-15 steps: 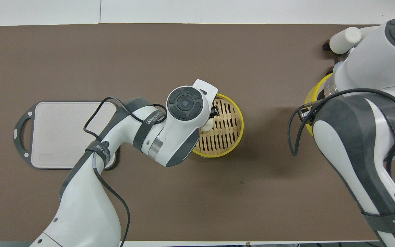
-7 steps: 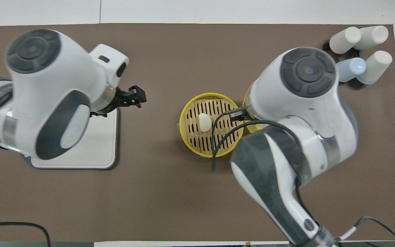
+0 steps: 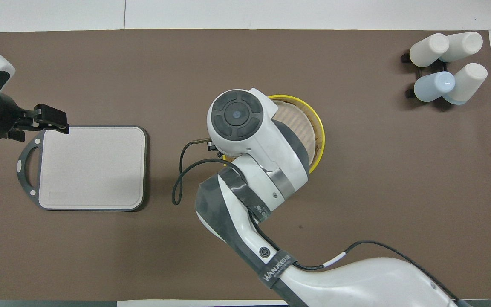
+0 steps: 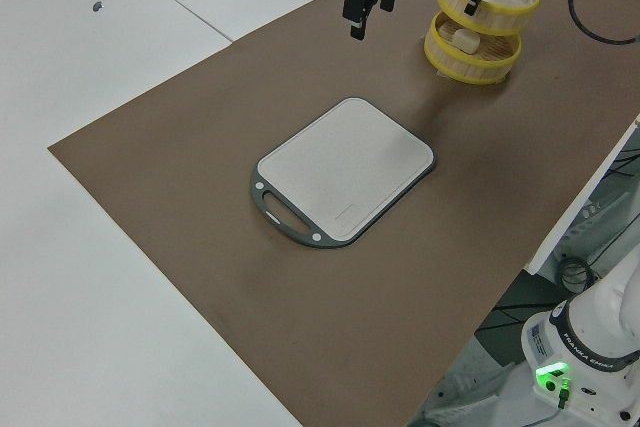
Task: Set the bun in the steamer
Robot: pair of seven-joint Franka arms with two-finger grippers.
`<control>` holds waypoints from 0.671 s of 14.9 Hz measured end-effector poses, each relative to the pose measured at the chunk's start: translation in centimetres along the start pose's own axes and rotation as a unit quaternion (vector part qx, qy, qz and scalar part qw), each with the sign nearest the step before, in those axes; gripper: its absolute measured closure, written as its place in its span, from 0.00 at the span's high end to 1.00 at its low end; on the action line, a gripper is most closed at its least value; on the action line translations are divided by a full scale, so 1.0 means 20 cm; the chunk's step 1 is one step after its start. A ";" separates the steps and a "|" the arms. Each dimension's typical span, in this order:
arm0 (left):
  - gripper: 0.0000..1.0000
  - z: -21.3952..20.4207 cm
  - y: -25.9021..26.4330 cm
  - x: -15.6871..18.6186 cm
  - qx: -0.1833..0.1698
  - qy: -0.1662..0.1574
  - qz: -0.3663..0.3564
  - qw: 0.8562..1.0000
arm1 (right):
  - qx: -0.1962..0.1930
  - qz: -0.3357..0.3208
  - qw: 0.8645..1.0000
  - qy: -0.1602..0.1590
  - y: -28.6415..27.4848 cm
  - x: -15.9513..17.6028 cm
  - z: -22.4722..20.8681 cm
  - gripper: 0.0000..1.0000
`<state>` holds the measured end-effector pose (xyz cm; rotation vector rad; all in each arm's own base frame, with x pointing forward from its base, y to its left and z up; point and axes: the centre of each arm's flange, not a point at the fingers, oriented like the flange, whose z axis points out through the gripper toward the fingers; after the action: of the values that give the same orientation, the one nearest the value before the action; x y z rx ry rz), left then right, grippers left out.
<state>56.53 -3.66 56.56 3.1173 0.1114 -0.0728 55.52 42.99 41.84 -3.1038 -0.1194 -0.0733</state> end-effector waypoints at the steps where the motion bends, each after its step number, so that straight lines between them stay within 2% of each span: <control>1: 1.00 -0.01 -0.01 -0.01 0.004 -0.004 0.001 1.000 | 0.002 0.001 1.000 0.002 -0.05 0.00 0.04 0.09; 4: 1.00 -0.05 0.02 -0.07 0.010 -0.016 0.009 1.000 | 0.001 -0.008 1.000 0.001 -0.13 -0.03 0.08 0.09; 10: 1.00 -0.15 -0.01 -0.15 0.009 -0.014 0.025 1.000 | -0.010 -0.007 1.000 -0.004 -0.18 -0.07 0.14 0.09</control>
<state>53.63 -3.64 59.64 3.1344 0.0310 -0.1185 53.93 46.52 39.04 -3.1237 -0.1424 -0.0619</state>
